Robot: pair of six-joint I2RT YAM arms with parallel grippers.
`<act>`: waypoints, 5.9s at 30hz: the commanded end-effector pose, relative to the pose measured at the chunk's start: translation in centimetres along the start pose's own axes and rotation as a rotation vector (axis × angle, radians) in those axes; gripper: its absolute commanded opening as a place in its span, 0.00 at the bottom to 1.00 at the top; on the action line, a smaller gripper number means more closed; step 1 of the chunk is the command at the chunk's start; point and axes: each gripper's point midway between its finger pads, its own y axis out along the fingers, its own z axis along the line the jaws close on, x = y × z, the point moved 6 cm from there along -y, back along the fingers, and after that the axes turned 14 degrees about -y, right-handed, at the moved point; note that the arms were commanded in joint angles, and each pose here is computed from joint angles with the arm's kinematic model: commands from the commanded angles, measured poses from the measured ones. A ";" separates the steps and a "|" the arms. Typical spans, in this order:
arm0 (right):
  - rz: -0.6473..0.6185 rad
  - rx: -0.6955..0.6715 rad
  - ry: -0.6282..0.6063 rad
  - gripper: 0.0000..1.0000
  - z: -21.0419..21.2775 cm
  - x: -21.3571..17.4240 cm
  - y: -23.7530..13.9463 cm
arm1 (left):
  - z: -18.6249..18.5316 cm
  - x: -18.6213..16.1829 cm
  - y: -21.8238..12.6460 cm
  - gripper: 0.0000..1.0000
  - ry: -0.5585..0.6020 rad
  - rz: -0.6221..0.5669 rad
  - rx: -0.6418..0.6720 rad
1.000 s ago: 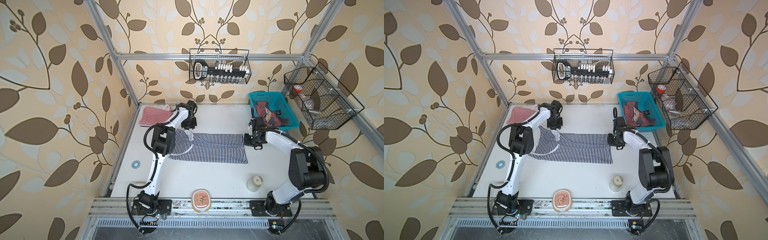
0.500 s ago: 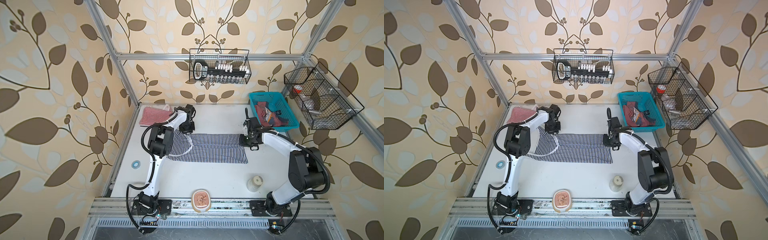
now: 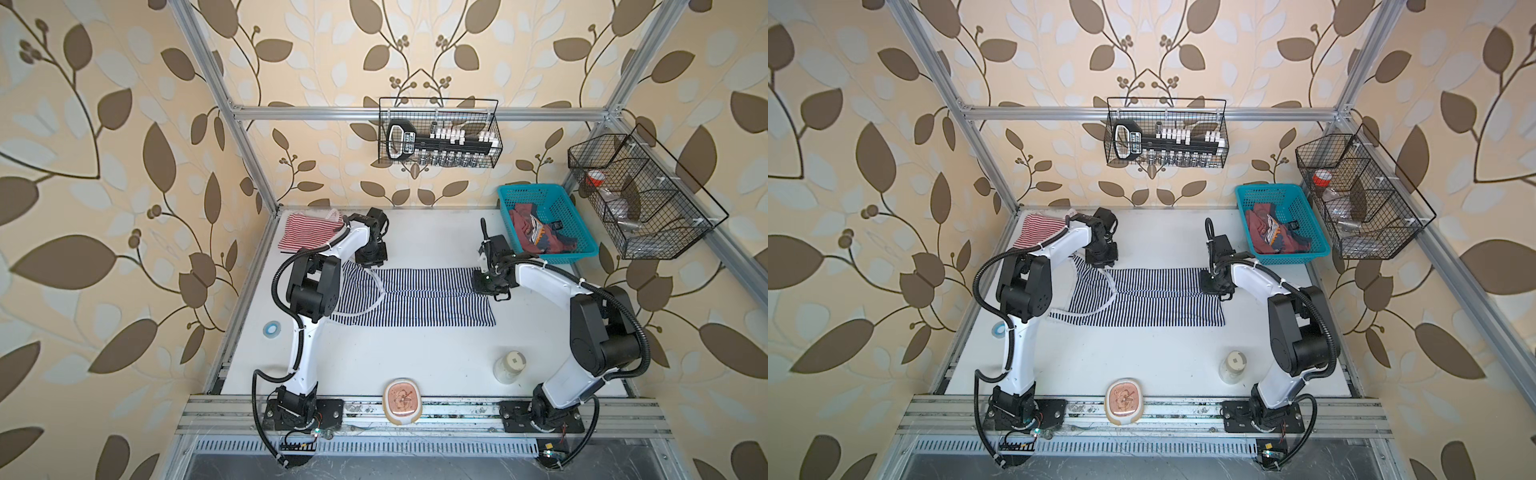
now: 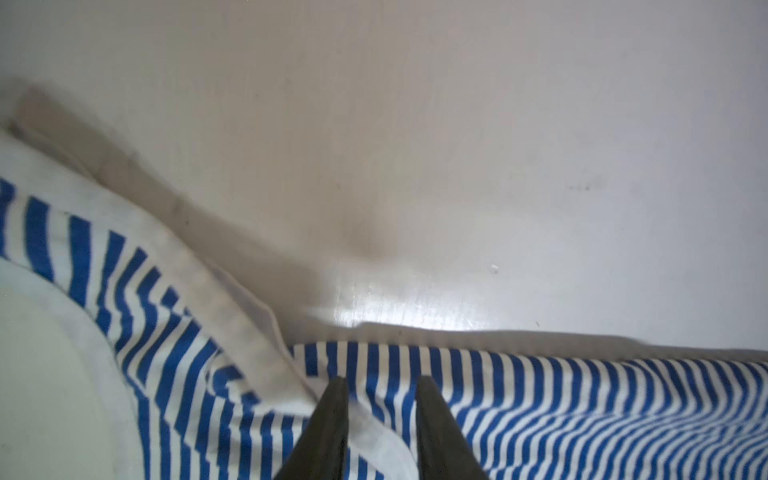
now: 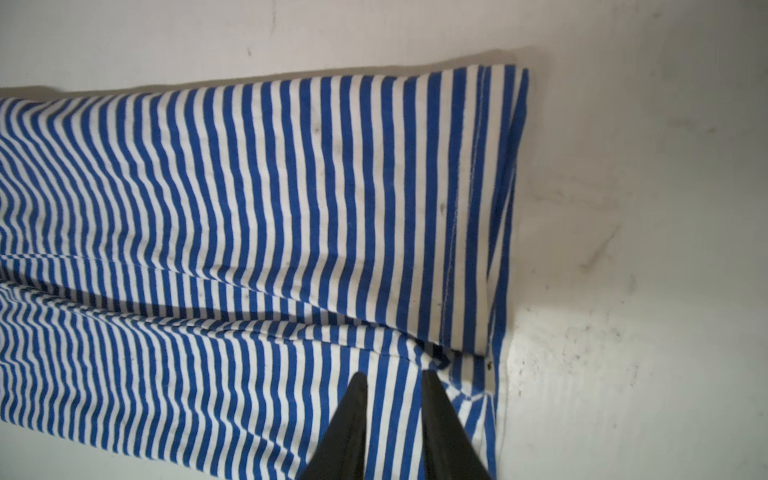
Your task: Fold and stack the tank tops
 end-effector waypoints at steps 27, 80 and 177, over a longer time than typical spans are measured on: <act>-0.002 0.044 -0.036 0.24 1.7 1.3 0.4 | 7.6 7.6 -0.6 0.39 -0.084 -0.021 0.314; 0.039 0.059 -0.060 0.23 2.7 0.8 1.9 | 11.1 5.5 -4.0 0.04 -0.302 -0.240 0.196; 0.275 0.269 0.037 0.10 9.8 -11.1 5.4 | -11.2 4.4 9.7 0.13 0.048 0.025 -0.371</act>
